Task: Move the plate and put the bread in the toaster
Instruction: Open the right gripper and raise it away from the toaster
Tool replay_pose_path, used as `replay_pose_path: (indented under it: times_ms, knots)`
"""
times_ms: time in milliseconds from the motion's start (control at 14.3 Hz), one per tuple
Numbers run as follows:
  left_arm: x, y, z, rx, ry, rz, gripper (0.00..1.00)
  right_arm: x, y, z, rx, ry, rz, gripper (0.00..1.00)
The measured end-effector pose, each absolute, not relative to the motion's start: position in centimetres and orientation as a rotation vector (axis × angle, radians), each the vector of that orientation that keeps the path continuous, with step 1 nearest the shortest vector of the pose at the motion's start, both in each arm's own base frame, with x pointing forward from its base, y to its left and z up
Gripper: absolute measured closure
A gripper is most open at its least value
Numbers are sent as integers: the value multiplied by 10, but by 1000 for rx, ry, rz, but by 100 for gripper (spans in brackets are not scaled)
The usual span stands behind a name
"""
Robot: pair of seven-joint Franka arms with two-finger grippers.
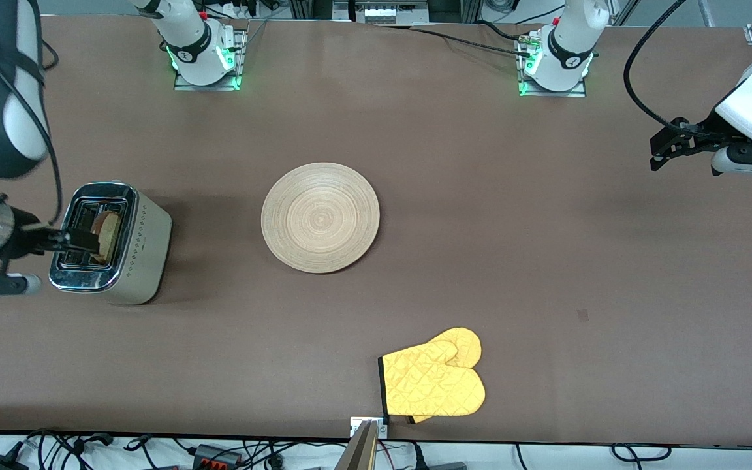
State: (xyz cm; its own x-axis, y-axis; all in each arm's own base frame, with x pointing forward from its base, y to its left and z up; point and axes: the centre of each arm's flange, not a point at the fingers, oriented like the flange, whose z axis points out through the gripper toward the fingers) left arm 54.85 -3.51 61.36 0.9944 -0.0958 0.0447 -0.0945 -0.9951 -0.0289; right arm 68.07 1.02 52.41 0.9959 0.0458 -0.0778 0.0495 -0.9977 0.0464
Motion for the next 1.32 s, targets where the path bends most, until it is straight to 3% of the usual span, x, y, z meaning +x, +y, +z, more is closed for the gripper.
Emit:
replay_pose_path:
  times_ms: [348,906,1324]
  knots:
    - [548,-35,613,-3110,148,-69,0,681,22,558,3108,89,12,0]
    - [548,-35,613,-3110,148,-60,0,657,13,573,3106,55,-151,0]
    - [548,-35,613,-3110,148,-59,0,634,-12,600,3165,-28,-64,0]
